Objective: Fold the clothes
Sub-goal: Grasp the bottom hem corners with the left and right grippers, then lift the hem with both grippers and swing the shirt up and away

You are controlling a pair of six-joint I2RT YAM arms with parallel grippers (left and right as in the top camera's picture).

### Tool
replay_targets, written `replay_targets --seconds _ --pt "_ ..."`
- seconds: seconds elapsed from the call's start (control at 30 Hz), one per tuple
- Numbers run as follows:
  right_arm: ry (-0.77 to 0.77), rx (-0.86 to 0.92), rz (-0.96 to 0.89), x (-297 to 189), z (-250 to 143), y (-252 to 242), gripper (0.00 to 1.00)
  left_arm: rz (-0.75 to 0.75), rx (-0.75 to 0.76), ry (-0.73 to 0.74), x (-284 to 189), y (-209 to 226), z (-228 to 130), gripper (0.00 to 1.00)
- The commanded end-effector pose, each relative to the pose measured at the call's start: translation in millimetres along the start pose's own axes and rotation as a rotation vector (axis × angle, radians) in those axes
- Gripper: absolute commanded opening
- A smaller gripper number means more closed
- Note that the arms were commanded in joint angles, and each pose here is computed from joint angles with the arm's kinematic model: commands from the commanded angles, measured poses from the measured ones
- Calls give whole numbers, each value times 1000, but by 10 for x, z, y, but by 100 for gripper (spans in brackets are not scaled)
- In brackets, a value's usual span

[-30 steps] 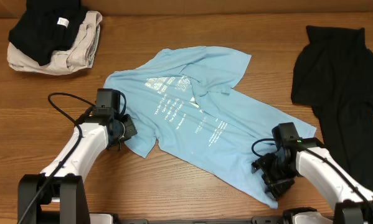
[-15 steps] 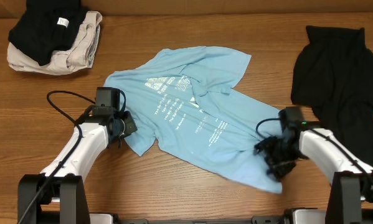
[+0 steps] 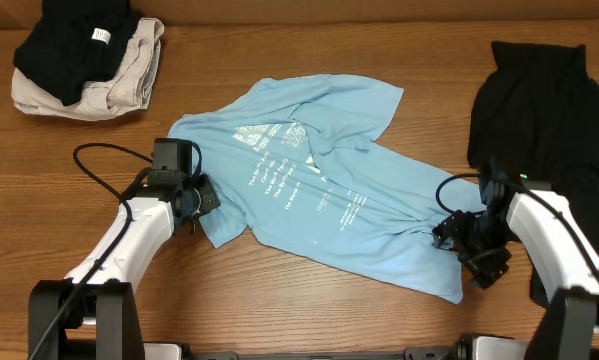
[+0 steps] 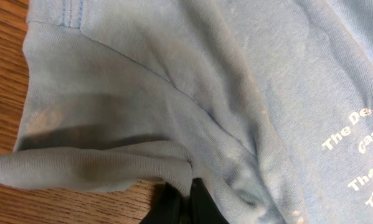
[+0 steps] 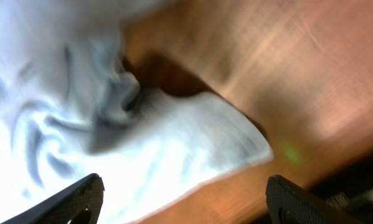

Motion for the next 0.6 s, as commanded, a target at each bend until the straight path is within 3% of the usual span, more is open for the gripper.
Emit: replay_targets --seconds 0.0,0.2,0.57 --pt "-31 -23 8 -109 -24 -46 88 11 20 -16 -13 0 60 4" --pt "-19 1 -34 69 -58 -166 86 13 19 -10 -12 5 47 4" --pt "23 183 44 629 -145 -190 67 15 20 -5 -12 10 36 4"
Point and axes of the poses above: each gripper's point midway between its finger pads, its own x axis out along the fingers, its own y axis along the line the jaws close on, z = x × y, the point moved 2 cm from there along -x, back along the fingers, and after that the axes turned 5 degrees about x, right-handed, at the moved point
